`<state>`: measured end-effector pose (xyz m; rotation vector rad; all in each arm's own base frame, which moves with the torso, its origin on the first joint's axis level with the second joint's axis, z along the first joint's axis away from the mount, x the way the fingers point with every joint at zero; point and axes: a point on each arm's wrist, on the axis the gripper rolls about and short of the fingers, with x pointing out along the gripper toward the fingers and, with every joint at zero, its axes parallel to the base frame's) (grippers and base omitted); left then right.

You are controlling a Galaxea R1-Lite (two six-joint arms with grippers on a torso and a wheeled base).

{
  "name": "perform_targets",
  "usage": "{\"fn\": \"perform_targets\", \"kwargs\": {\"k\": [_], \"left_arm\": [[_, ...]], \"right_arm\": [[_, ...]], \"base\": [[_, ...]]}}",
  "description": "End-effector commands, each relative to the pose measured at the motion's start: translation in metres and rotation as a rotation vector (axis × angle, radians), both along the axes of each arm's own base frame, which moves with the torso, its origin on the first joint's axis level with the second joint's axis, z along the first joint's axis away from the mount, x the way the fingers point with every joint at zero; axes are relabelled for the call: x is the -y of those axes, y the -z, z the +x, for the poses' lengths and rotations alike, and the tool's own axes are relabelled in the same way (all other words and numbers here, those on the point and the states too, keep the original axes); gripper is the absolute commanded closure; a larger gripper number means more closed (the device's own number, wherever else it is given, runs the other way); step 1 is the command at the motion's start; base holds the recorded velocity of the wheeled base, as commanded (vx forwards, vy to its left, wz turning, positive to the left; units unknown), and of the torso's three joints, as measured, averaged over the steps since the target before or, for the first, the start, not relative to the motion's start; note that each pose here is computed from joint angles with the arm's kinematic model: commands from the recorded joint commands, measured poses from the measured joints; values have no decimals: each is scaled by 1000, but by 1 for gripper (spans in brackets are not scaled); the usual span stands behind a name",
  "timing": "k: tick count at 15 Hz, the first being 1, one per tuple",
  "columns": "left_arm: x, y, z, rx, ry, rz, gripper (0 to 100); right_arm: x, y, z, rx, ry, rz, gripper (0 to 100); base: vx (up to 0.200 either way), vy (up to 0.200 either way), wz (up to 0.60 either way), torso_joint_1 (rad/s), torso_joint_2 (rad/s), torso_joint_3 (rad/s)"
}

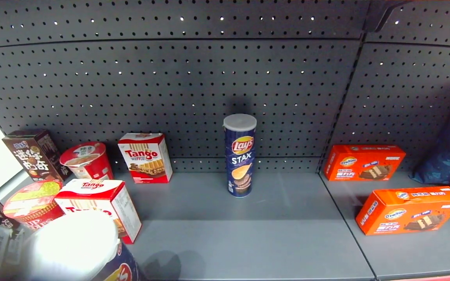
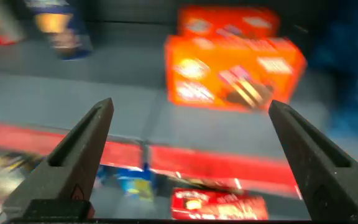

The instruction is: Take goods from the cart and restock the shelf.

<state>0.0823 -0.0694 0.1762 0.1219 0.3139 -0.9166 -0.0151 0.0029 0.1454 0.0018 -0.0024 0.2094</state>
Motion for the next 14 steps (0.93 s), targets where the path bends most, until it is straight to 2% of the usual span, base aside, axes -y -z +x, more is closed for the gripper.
{"fn": "perform_targets", "kwargs": {"k": [1, 3, 6, 8, 11, 14], "left_arm": [[4, 2, 4, -17, 7, 12, 100], [5, 7, 4, -40, 10, 29, 100], [9, 9, 12, -67, -1, 45, 100], [11, 8, 15, -71, 2, 45, 100], [11, 9, 15, -72, 10, 42, 100], [13, 9, 15, -84, 54, 34, 100]], "right_arm": [[-10, -72, 50, -91, -238, -55, 0], [-27, -99, 93, -138, -338, -103, 0], [-58, -108, 153, -179, -432, -182, 0], [-72, -101, 175, -182, -524, -176, 0], [-85, -91, 195, -195, -578, -175, 0], [-90, -82, 209, -213, -630, -168, 0]], "base": [[0, 0, 0, 0, 0, 0], [0, 0, 0, 0, 0, 0], [0, 0, 0, 0, 0, 0], [0, 0, 0, 0, 0, 0], [0, 0, 0, 0, 0, 0], [0, 0, 0, 0, 0, 0]]}}
